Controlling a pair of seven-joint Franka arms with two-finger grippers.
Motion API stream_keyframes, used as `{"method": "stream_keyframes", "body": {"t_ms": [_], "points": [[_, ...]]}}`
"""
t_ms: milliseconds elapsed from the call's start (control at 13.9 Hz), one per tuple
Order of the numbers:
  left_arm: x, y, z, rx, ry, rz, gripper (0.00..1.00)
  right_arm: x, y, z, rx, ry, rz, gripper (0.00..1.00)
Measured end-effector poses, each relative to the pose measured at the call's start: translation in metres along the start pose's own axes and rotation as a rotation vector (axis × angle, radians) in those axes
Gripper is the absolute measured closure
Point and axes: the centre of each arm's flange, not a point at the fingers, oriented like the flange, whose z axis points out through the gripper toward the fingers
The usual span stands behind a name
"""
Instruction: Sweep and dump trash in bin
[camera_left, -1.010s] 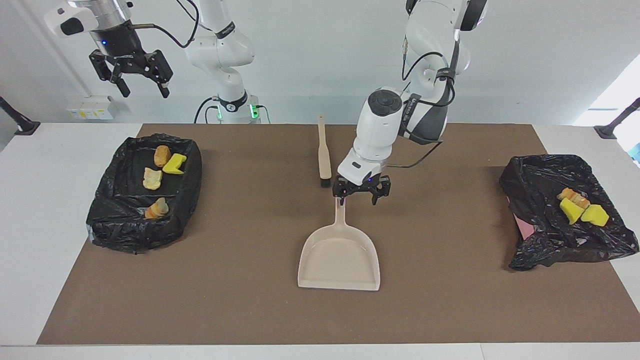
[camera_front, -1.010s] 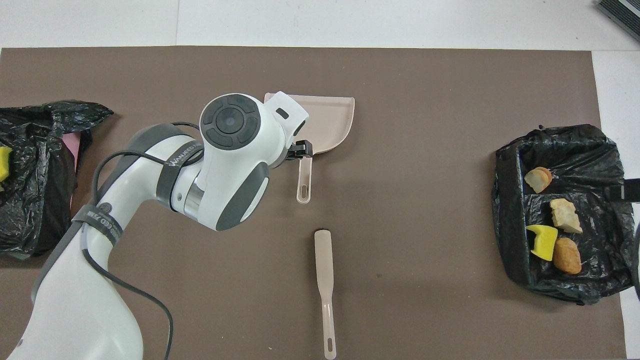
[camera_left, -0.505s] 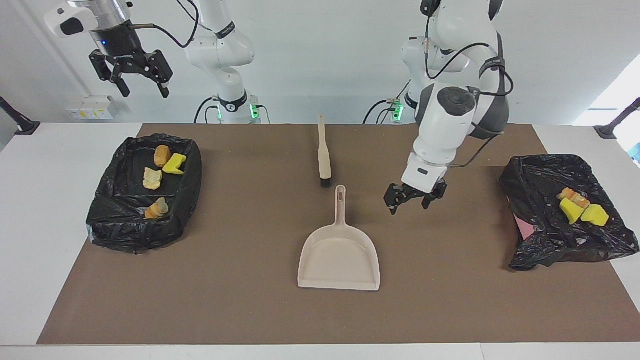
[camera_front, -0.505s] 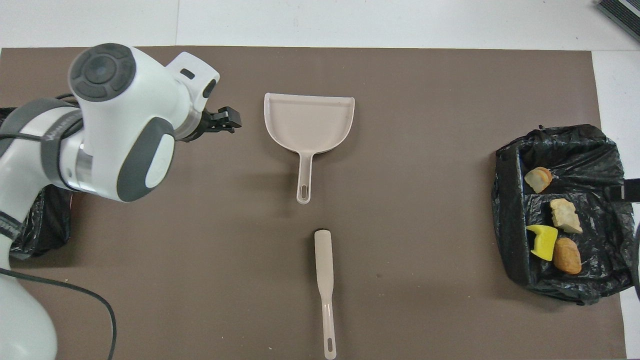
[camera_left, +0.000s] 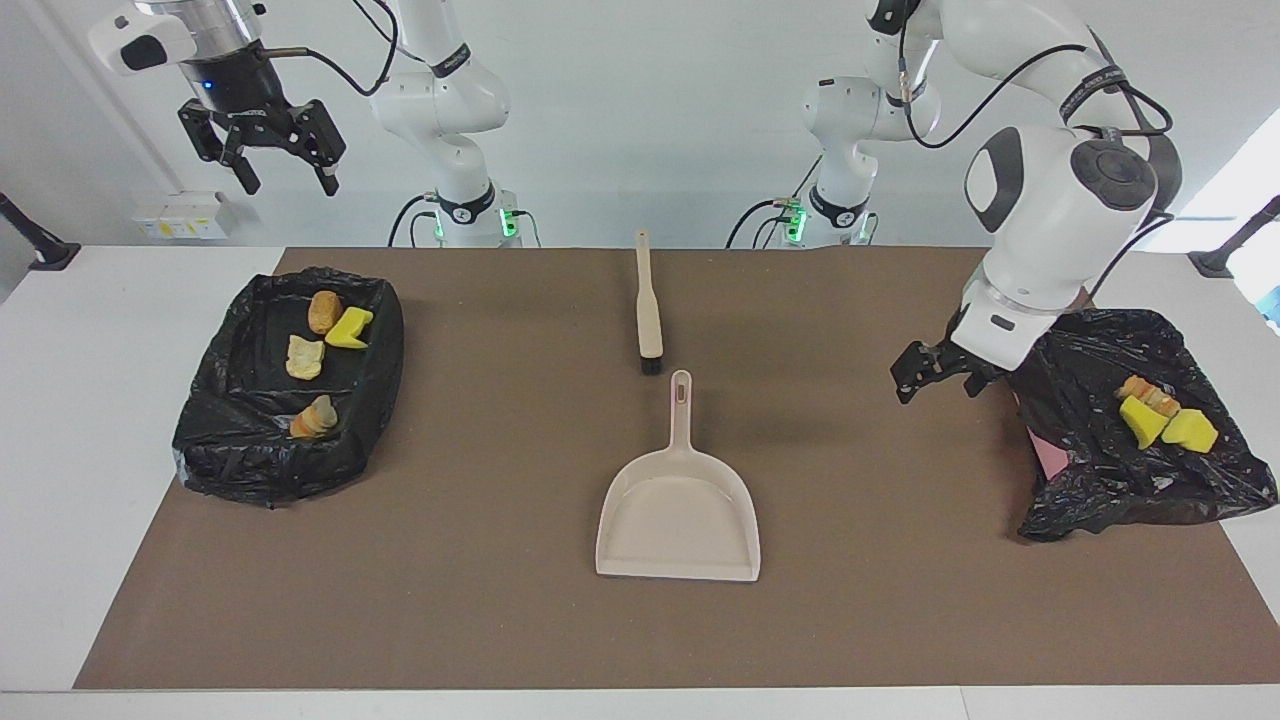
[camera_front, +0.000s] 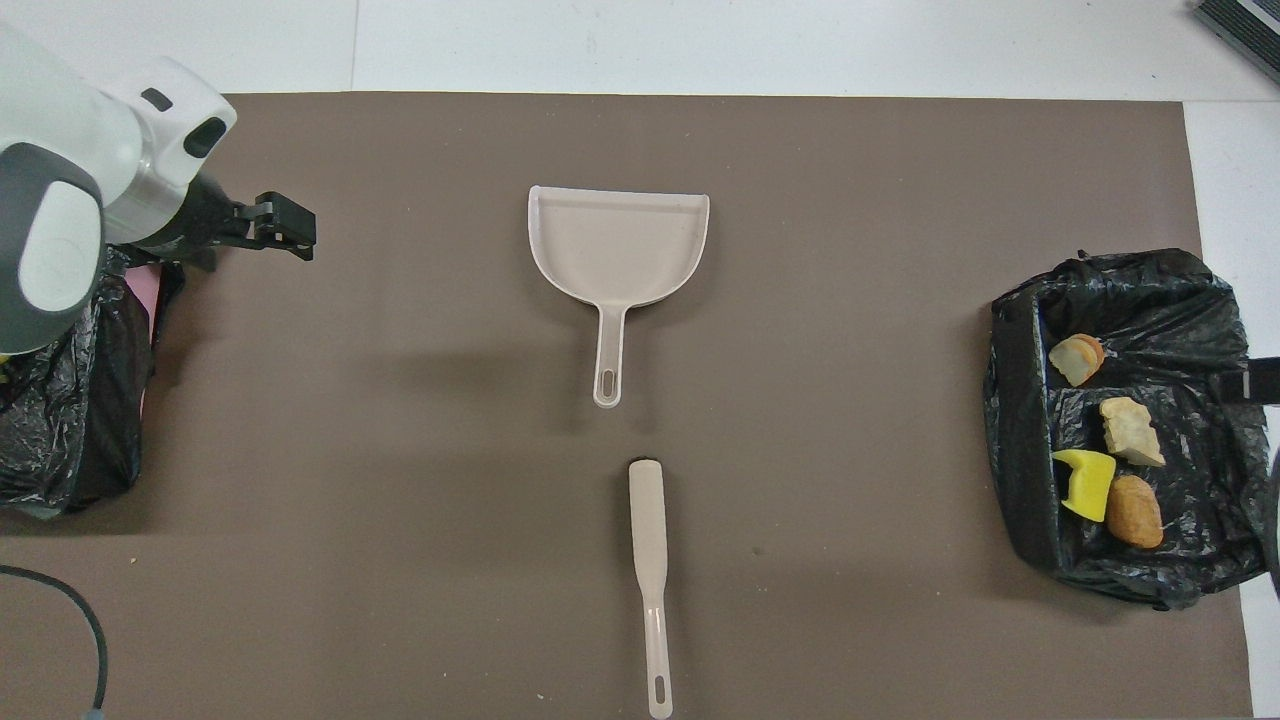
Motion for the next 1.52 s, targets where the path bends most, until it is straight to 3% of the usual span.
{"method": "stream_keyframes", "body": {"t_ms": [433,794,1155,1515], "points": [[-0.014,-0.057,-0.066,-0.002,0.075,0.020,0.00,0.000,0.000,0.002,-0.001,-0.005,0.001,0.00],[-0.034,-0.060,-0.069,0.000,0.055,0.032,0.00,0.000,0.001,0.002,-0.002,-0.005,0.002,0.00],[-0.076,-0.074,-0.089,0.003,0.059,0.060,0.00,0.000,0.001,0.003,-0.003,-0.006,0.002,0.00],[-0.098,-0.070,-0.100,0.017,0.011,0.095,0.00,0.000,0.001,0.003,-0.004,-0.006,0.002,0.00]]}}
